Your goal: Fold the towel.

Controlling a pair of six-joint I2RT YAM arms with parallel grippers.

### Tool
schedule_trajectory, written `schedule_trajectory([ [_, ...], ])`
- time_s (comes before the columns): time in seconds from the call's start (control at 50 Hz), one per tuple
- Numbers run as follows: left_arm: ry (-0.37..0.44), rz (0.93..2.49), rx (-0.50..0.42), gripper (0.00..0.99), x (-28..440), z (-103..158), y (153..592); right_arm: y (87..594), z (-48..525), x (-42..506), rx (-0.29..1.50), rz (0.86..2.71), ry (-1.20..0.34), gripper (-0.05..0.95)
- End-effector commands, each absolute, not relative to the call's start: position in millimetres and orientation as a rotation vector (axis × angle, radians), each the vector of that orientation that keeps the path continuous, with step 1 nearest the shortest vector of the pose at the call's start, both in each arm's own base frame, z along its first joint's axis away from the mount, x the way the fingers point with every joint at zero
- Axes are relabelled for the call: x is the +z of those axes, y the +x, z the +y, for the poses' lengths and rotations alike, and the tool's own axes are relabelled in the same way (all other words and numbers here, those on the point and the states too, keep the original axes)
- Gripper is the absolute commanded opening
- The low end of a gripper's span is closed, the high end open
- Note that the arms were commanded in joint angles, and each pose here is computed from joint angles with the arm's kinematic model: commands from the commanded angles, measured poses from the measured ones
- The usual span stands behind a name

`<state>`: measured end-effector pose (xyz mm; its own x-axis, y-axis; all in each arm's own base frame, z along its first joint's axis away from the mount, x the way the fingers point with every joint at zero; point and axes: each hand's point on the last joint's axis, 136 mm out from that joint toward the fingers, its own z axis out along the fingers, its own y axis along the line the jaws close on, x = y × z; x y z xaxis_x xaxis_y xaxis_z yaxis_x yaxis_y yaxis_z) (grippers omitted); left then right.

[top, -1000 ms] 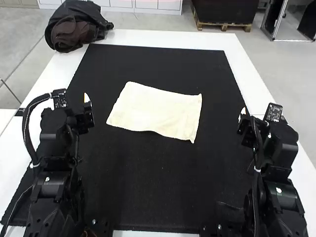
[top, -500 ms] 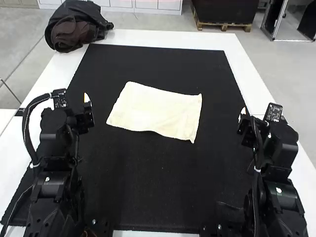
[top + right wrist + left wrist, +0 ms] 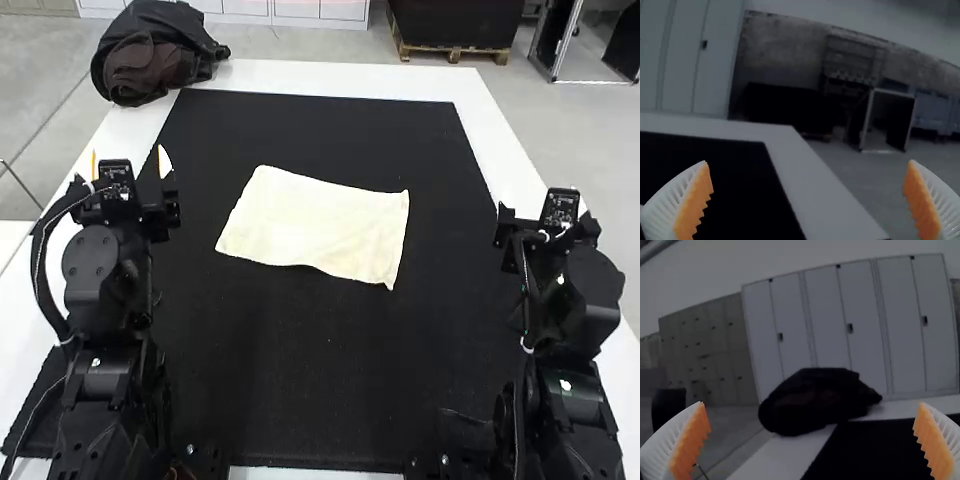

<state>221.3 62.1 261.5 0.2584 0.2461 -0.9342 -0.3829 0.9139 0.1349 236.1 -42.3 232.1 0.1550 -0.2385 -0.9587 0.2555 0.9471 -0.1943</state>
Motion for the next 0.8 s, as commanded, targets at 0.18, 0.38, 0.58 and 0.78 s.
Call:
schedule_trajectory([
  [0.18,-0.096,1.168,0.439,0.956,349.6,57.2,217.8,238.4,-47.9,340.2,-0.371,1.301,0.046,0.87],
  [0.38,-0.076,1.324,0.426,0.954,361.9,61.8,284.4,307.8,-45.4,347.1,-0.269,1.484,0.05,0.87],
  [0.58,-0.046,1.603,0.412,0.956,315.4,67.5,364.9,368.7,-35.5,299.9,-0.123,1.754,0.08,0.88],
  [0.78,0.002,1.842,0.397,0.959,239.0,66.5,396.4,393.0,4.6,176.4,0.088,2.158,0.06,0.91],
])
